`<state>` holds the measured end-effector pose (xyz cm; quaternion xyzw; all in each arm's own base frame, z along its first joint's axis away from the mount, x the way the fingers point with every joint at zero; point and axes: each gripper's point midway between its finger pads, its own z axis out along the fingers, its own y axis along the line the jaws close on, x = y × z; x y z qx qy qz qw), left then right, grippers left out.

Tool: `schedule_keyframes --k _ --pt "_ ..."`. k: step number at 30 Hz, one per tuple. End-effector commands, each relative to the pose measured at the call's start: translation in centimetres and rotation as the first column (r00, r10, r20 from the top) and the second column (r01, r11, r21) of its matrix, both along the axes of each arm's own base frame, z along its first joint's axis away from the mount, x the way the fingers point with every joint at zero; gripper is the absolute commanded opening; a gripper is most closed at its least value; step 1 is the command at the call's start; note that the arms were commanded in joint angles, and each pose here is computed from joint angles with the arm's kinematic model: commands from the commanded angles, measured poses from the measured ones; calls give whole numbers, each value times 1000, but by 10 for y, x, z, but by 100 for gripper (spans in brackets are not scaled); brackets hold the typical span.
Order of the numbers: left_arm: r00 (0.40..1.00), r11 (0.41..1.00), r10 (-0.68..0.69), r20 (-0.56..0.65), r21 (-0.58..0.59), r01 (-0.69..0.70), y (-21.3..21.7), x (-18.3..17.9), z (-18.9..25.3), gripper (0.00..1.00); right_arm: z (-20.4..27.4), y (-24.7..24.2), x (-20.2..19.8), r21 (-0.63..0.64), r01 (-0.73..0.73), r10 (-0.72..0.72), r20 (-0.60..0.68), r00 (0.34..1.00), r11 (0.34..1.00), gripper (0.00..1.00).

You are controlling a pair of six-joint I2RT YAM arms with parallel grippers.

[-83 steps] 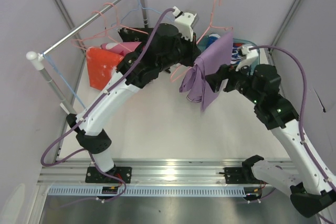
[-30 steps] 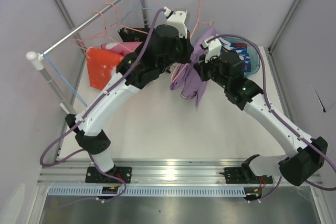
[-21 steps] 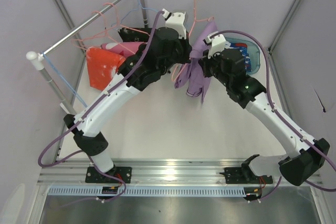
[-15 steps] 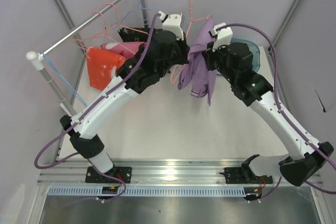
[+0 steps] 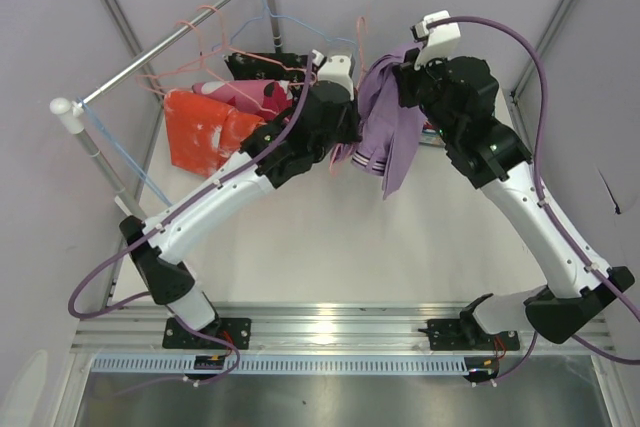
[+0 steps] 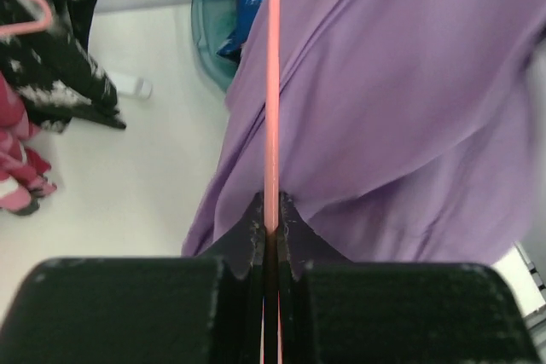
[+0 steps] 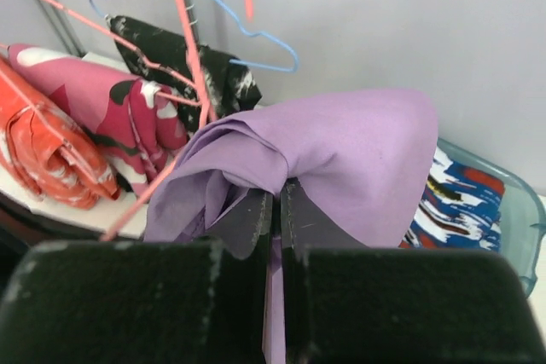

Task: Remove the trousers from the hanger
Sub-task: Remove the trousers from the hanger, then place the trousers into the basket

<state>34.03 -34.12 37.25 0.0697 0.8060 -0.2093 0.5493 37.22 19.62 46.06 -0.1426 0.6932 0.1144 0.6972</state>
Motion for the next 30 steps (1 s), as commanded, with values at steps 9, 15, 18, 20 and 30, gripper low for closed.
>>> schedule_keyframes --k 9,15,18,20,30 --pt "995 996 56 -83 -69 -62 34 -23 -36 0 131 -51 -11 177 178 -228 317 921 968 0" --pt "996 997 38 -78 -65 -43 48 -32 -49 0 138 -76 2 186 241 -290 314 904 953 0" --pt "998 998 3 -67 -55 -7 49 -37 -56 0 140 -94 8 172 294 -336 321 885 940 0" --pt "998 999 -1 -70 -38 -1 52 -39 -63 0 141 -104 12 145 331 -361 329 873 932 0" --pt "999 1000 -25 -43 -16 25 56 -43 -71 0 115 -178 48 29 514 -492 343 800 857 0"
